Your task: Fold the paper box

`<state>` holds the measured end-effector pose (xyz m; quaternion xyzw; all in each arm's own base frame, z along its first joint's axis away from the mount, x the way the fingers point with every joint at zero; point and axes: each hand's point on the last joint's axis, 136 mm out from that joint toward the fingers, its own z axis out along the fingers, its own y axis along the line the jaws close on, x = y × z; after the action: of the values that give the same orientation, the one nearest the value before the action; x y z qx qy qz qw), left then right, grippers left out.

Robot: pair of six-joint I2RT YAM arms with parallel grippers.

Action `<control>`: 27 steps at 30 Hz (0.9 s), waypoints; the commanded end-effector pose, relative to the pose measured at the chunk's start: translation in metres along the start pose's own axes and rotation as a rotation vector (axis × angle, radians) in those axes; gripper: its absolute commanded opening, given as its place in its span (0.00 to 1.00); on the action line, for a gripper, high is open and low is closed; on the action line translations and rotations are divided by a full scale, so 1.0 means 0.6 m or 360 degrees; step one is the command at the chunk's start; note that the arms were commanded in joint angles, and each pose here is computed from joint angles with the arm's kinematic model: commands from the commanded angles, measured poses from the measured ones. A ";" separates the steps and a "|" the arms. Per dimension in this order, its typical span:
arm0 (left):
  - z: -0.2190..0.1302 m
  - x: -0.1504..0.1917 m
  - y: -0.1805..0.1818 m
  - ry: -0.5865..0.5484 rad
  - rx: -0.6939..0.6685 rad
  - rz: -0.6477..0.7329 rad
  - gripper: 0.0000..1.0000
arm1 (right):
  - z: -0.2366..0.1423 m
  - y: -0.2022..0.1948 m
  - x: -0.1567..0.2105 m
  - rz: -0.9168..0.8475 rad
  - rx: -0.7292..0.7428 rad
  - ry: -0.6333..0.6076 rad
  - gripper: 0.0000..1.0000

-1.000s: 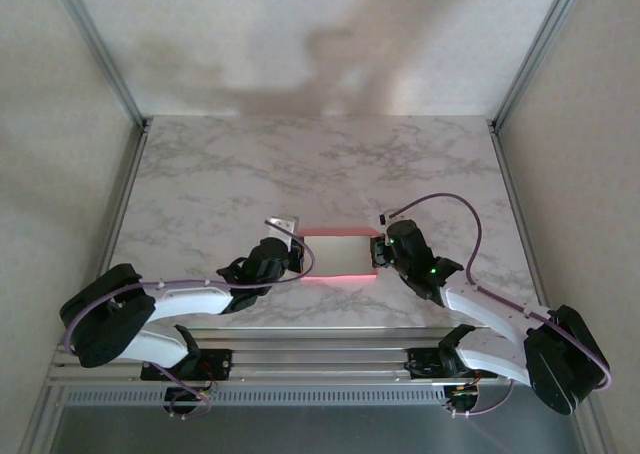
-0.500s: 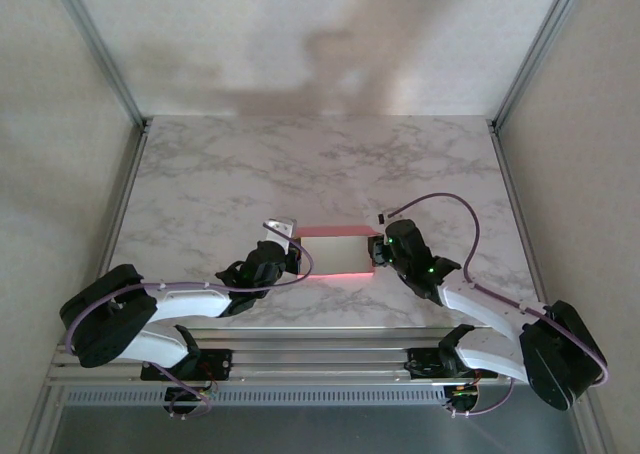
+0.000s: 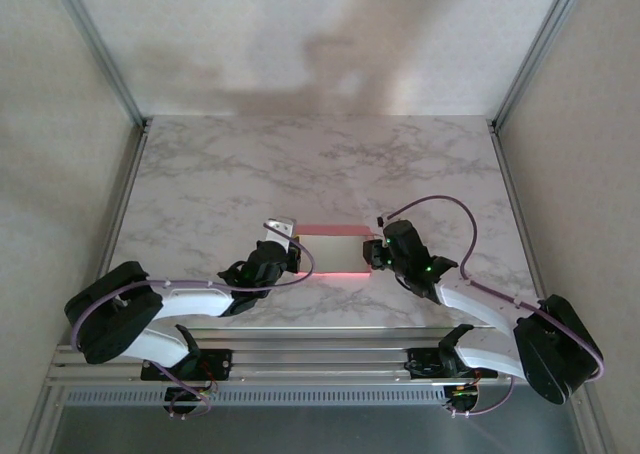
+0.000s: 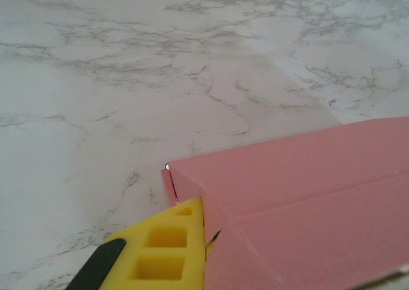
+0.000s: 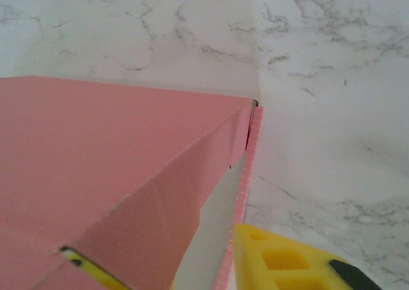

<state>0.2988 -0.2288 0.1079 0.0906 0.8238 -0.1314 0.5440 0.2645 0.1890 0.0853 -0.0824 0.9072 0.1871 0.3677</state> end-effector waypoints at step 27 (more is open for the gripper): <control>0.011 -0.005 0.014 -0.0021 -0.0072 0.0041 0.01 | -0.142 0.093 -0.046 -0.0132 -0.0361 0.0239 0.91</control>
<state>0.3024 -0.2275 0.1064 0.0939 0.8213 -0.1215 0.5494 0.2205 0.2074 0.1545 -0.1616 0.9075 0.2570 0.2904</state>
